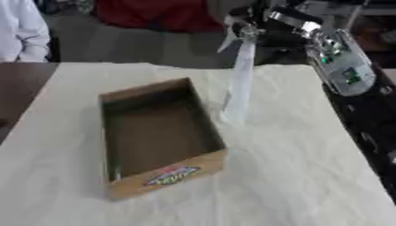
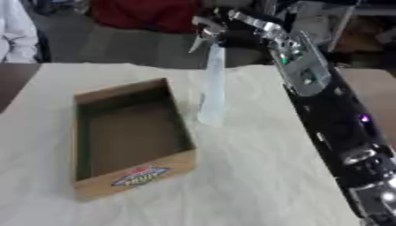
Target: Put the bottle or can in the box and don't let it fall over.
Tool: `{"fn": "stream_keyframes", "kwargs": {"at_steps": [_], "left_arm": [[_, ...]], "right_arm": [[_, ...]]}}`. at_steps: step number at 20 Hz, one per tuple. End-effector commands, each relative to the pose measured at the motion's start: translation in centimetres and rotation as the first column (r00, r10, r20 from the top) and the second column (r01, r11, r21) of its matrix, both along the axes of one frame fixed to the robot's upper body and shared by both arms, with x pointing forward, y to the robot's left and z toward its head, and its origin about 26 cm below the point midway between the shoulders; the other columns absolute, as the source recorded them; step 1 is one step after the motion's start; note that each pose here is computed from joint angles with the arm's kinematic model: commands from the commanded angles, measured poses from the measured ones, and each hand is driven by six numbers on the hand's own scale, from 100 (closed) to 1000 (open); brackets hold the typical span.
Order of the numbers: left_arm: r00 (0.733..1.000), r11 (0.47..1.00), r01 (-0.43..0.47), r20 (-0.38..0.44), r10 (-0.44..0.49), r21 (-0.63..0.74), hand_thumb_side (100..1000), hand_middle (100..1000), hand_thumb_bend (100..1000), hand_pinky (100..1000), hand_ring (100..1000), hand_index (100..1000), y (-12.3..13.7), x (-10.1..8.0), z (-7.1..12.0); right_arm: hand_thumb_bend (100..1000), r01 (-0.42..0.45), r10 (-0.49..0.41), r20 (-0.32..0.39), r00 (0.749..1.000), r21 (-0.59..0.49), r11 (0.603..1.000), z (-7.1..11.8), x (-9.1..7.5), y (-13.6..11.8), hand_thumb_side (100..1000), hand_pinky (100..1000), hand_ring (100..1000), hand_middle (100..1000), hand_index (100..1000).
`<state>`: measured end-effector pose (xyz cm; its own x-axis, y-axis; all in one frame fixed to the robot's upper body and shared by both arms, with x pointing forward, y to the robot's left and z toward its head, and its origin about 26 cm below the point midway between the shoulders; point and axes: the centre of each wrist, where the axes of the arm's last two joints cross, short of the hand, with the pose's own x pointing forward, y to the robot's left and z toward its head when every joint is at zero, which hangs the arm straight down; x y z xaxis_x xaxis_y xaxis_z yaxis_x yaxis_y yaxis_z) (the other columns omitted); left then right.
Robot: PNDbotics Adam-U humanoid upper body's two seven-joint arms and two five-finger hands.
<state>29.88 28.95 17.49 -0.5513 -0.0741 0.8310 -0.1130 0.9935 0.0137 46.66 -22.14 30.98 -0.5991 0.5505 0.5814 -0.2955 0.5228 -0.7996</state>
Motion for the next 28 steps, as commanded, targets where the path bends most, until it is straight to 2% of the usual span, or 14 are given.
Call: {"fn": "stream_keyframes", "kwargs": {"at_steps": [1, 9, 13, 16, 21, 24, 28], "left_arm": [[1.000, 1.000, 0.001, 0.018, -0.001, 0.017, 522, 759, 309, 626, 788, 829, 0.07, -0.11, 0.55], [1.000, 1.000, 0.005, 0.017, -0.005, 0.019, 525, 760, 307, 627, 788, 826, 0.02, -0.08, 0.58], [1.000, 1.000, 0.004, 0.017, -0.005, 0.019, 526, 759, 305, 627, 788, 823, 0.03, -0.09, 0.57], [1.000, 1.000, 0.006, 0.015, -0.006, 0.019, 529, 760, 304, 628, 788, 822, 0.03, -0.09, 0.52], [1.000, 1.000, 0.010, 0.015, -0.010, 0.022, 531, 760, 303, 629, 789, 820, -0.01, -0.06, 0.57], [1.000, 1.000, 0.011, 0.014, -0.011, 0.024, 532, 761, 303, 630, 789, 820, -0.02, -0.05, 0.58], [1.000, 1.000, 0.013, 0.012, -0.014, 0.024, 535, 761, 301, 631, 789, 819, -0.05, -0.04, 0.60]], "right_arm": [[100, 0.003, -0.003, 0.034, 0.999, -0.015, 1.000, 1.54, -0.25, -0.33, 620, 900, 1000, 1000, 941], [100, -0.005, 0.005, 0.012, 1.000, -0.043, 0.999, 1.34, -0.17, -0.34, 606, 895, 1000, 1000, 942], [100, 0.001, 0.000, 0.015, 1.000, -0.055, 0.998, 1.37, -0.14, -0.34, 553, 891, 1000, 1000, 933], [100, 0.004, -0.003, 0.020, 1.000, -0.058, 0.998, 1.53, -0.17, -0.31, 460, 888, 992, 1000, 924], [100, 0.007, -0.005, 0.025, 1.000, -0.065, 0.998, 1.72, -0.20, -0.19, 257, 877, 954, 979, 898], [100, 0.012, -0.010, 0.032, 0.999, -0.065, 0.998, 1.79, -0.21, -0.08, 189, 868, 930, 959, 886], [100, 0.023, -0.021, 0.041, 0.999, -0.057, 0.998, 1.88, -0.21, 0.11, 182, 864, 880, 924, 864]]}}
